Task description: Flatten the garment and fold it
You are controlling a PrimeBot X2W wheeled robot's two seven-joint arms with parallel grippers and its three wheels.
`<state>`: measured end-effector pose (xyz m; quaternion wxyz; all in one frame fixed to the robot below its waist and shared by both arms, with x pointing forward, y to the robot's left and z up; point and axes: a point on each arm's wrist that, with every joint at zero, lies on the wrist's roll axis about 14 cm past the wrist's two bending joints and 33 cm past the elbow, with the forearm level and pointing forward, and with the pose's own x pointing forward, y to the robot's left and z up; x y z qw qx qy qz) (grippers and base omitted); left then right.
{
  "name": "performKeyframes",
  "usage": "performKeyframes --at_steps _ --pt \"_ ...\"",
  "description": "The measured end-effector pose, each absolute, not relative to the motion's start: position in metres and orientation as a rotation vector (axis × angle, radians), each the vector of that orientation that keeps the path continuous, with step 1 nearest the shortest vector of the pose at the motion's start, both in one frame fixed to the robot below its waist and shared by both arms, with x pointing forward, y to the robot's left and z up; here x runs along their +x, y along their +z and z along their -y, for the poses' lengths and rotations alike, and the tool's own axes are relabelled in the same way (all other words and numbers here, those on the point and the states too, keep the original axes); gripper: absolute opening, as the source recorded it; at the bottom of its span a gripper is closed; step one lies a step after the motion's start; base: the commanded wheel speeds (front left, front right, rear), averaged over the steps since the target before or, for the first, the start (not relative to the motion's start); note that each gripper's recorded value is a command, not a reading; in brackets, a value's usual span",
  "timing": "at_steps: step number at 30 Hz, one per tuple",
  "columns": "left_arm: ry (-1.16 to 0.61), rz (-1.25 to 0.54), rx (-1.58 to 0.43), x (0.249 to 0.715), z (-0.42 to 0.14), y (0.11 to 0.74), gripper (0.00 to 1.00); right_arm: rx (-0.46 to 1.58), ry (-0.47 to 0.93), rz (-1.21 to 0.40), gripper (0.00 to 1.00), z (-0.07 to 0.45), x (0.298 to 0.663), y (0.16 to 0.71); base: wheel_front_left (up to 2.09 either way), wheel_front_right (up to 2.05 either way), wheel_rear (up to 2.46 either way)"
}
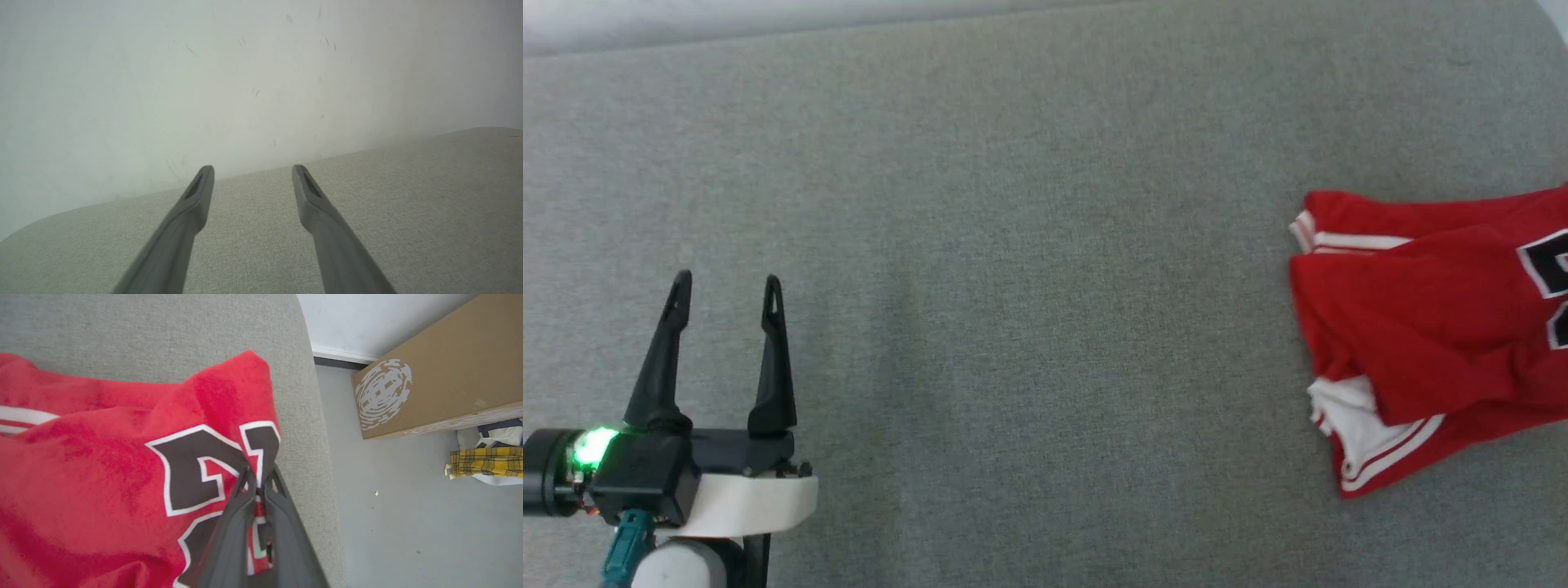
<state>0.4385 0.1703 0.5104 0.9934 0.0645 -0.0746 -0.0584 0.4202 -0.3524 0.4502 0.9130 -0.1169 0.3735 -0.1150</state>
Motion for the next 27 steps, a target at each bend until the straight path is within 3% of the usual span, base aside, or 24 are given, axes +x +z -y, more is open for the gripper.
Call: performKeyframes --at_steps 8,16,17,19,21,27 --pt "-0.141 0.208 0.104 0.464 -0.161 0.517 1.0 -0.379 -0.349 -0.808 0.0 0.403 0.416 0.437 0.0 0.0 0.0" --pt "-0.131 0.187 0.1 0.477 -0.165 0.501 1.0 -0.429 -0.371 -0.835 0.0 0.415 0.42 0.414 0.0 0.0 0.0" --pt "-0.132 0.182 0.104 0.477 -0.165 0.498 1.0 -0.424 -0.374 -0.843 0.06 0.416 0.42 0.41 0.0 0.0 0.0" --pt "-0.136 0.173 0.122 0.478 -0.165 0.494 1.0 -0.421 -0.374 -0.851 0.4 0.416 0.42 0.404 0.0 0.0 0.0" --pt "-0.137 0.171 0.136 0.478 -0.165 0.493 1.0 -0.42 -0.373 -0.853 1.0 0.415 0.42 0.401 0.0 0.0 0.0" --pt "-0.135 0.182 0.149 0.477 -0.165 0.498 1.0 -0.415 -0.378 -0.832 1.0 0.416 0.421 0.405 0.0 0.0 0.0"
